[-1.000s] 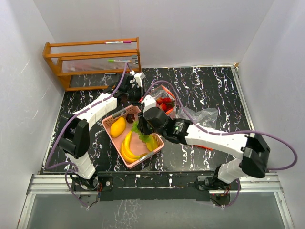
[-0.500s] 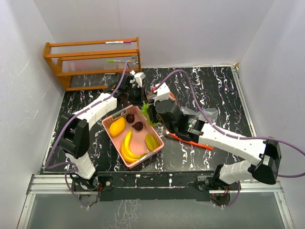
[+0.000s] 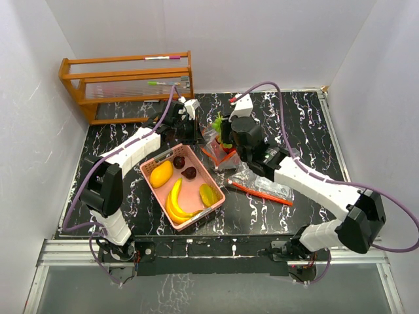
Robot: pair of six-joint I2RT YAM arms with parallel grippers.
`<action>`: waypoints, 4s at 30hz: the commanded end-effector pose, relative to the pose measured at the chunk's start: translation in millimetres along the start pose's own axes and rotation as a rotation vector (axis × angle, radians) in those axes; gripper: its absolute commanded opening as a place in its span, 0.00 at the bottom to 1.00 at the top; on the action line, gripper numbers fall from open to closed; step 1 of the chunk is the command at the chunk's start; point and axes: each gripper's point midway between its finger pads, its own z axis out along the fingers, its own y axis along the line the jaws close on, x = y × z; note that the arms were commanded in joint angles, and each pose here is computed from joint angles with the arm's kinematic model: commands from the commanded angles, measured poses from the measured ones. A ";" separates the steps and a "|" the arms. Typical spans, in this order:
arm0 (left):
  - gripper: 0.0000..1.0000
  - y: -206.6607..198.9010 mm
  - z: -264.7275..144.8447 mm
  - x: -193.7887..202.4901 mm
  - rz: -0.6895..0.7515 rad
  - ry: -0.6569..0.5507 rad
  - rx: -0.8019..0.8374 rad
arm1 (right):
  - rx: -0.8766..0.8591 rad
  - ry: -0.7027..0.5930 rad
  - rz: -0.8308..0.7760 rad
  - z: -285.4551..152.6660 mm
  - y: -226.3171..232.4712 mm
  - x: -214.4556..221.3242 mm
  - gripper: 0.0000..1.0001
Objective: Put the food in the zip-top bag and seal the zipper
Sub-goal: Place the fake fruit in the zipper food storage bag, then pick up the fake fruit from the bin.
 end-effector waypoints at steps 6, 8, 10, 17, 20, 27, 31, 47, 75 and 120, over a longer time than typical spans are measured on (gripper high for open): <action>0.00 -15.5 -17.2 -7.4 0.016 -0.027 0.040 | -0.066 -0.005 0.025 14.8 18.2 17.2 0.24; 0.00 -16.6 -18.1 -8.8 0.017 -0.029 0.042 | -0.019 0.005 0.026 14.7 8.8 23.4 0.28; 0.00 -18.4 -18.8 -9.3 0.016 -0.028 0.049 | 0.030 0.012 0.022 14.9 -0.4 29.1 0.41; 0.00 -23.2 -19.7 -11.3 0.013 -0.027 0.069 | 0.012 0.037 -0.001 13.3 2.7 27.8 0.57; 0.00 -21.3 -17.5 -9.1 0.008 -0.022 0.066 | -0.081 0.017 -0.002 5.9 18.5 13.2 0.57; 0.00 -23.0 -17.5 -11.4 0.010 -0.023 0.071 | -0.354 0.119 -0.091 -23.5 103.2 30.1 0.59; 0.00 -22.6 -17.4 -10.7 0.010 -0.023 0.071 | -0.470 0.217 -0.071 -34.7 140.7 65.7 0.59; 0.00 -20.2 -18.3 -6.8 0.018 -0.018 0.064 | -0.268 0.335 0.103 12.2 142.4 171.5 0.69; 0.00 -27.6 -21.3 -11.4 0.028 -0.026 0.092 | 0.081 0.440 0.142 27.5 120.7 257.7 0.72; 0.00 -12.3 2.2 -77.4 -0.115 -0.139 0.351 | -0.047 0.344 0.137 30.4 139.7 199.0 0.71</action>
